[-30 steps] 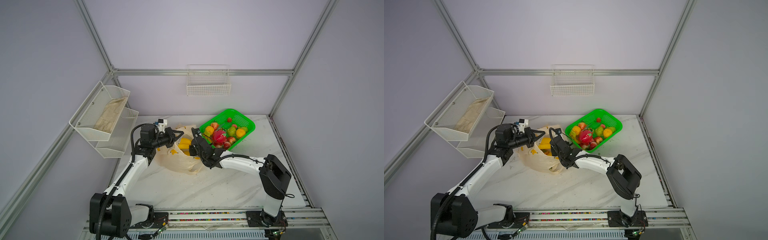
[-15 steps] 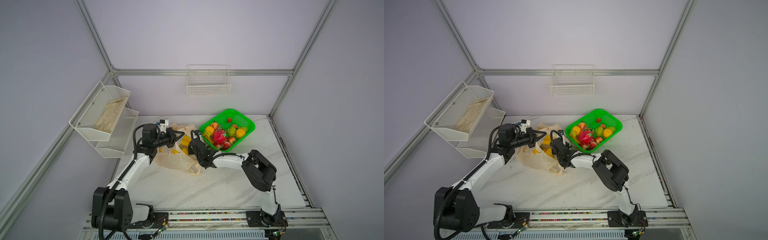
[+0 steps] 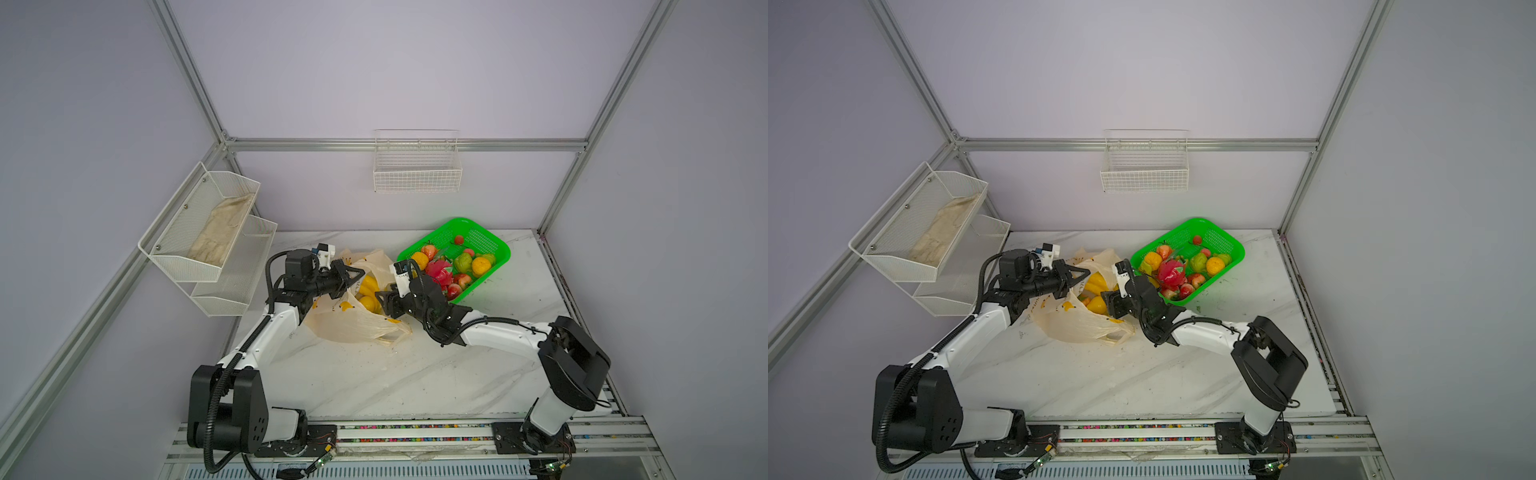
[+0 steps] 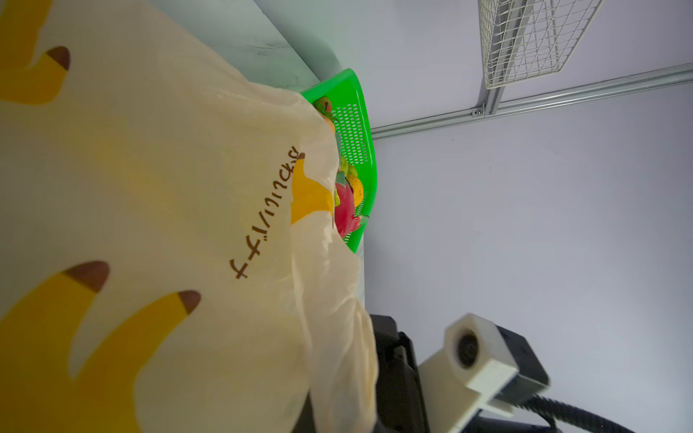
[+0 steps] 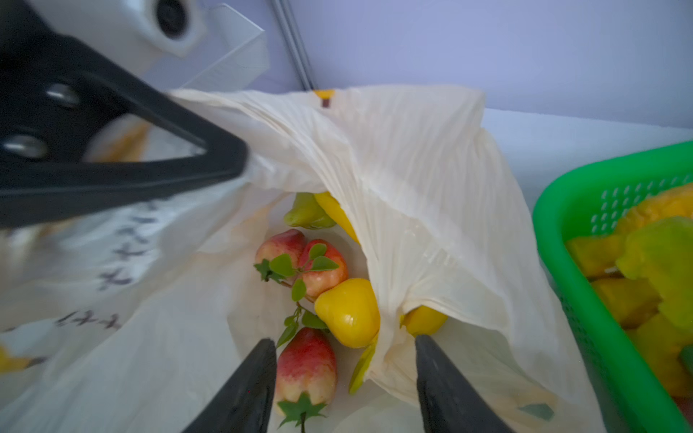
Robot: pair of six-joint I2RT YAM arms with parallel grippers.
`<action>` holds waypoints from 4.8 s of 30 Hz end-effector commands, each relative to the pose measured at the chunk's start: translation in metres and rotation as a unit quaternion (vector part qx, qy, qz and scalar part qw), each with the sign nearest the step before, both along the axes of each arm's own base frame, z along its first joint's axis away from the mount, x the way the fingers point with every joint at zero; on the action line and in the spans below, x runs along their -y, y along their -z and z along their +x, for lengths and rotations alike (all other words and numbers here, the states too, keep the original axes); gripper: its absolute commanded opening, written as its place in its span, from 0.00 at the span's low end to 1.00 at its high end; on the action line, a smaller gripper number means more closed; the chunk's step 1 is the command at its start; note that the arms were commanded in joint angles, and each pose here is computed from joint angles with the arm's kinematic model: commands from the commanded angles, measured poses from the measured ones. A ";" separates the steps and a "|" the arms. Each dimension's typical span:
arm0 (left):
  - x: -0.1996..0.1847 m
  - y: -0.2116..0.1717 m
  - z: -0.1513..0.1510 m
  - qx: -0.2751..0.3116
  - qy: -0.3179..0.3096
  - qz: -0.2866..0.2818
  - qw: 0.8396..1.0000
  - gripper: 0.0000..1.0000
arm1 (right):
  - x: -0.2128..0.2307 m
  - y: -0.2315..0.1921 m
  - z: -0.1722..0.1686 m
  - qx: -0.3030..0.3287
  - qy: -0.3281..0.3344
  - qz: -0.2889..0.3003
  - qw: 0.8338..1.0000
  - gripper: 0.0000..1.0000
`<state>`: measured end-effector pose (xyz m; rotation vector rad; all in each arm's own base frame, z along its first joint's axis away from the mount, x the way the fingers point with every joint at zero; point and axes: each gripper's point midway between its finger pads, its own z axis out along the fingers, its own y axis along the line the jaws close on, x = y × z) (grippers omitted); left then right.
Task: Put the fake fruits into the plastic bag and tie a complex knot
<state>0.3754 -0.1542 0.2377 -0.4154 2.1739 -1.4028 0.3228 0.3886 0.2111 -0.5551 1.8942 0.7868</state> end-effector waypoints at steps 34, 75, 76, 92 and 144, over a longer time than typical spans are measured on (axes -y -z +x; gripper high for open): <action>-0.006 -0.047 0.024 0.076 -0.006 0.046 0.996 0.00 | 0.033 0.033 0.047 -0.009 -0.020 -0.102 0.995 0.00; 0.039 -0.067 -0.114 0.424 0.184 0.491 0.739 0.68 | 0.064 -0.051 0.025 -0.188 -0.091 0.201 0.957 0.00; 0.046 -0.061 -0.120 0.431 0.205 0.498 0.725 0.67 | 0.064 -0.050 0.027 -0.190 -0.089 0.201 0.957 0.00; 0.104 0.040 -0.166 0.396 0.432 0.537 0.607 0.52 | 0.067 -0.037 0.042 -0.199 -0.083 0.188 0.958 0.00; 0.112 -0.003 -0.158 0.428 0.360 0.462 0.688 0.01 | 0.103 -0.036 0.046 -0.183 -0.042 0.187 0.964 0.00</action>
